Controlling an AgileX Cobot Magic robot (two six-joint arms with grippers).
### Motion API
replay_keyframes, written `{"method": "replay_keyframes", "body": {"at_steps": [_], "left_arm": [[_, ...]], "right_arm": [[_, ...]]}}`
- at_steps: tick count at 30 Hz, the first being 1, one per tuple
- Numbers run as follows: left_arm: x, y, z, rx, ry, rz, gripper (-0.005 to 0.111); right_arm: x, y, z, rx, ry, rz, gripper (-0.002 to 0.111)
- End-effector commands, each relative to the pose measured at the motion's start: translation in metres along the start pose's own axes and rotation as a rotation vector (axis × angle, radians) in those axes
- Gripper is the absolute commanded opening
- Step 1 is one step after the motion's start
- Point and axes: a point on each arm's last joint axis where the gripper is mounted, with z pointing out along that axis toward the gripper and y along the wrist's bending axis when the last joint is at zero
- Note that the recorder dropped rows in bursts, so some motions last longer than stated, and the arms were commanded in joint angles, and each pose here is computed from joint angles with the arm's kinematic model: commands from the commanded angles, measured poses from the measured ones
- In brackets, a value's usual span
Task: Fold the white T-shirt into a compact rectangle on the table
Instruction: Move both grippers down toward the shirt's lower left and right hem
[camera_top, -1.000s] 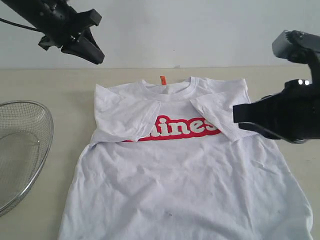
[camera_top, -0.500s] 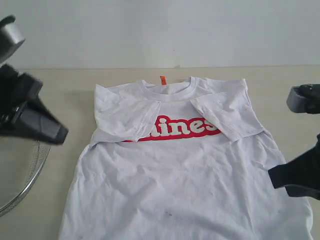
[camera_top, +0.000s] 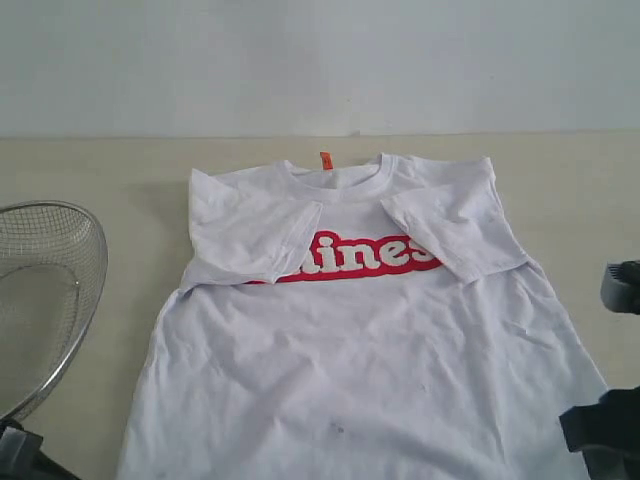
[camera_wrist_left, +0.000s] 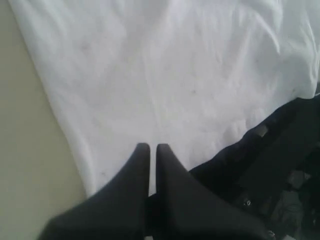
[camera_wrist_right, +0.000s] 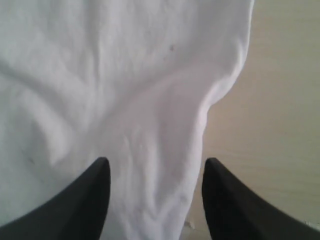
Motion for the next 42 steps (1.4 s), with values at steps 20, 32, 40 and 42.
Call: {"method": "replay_keyframes", "body": {"at_steps": [20,32,40,42], "left_arm": [[-0.013,0.038,0.041,-0.142,0.171,-0.241,0.005],[-0.018,0.036,0.065,0.069,0.275,-0.144,0.015],[-0.016,0.04,0.065,0.022,0.291,-0.241,0.049],[-0.015,0.044,0.065,-0.03,0.3,-0.242,0.049]], "right_arm": [[-0.015,-0.001,0.041,0.078,0.111,-0.029,0.05],[-0.014,-0.001,0.041,0.078,0.113,-0.042,0.05],[-0.015,-0.001,0.041,0.076,0.106,-0.041,0.05],[-0.015,-0.001,0.041,0.076,0.106,-0.041,0.05]]}}
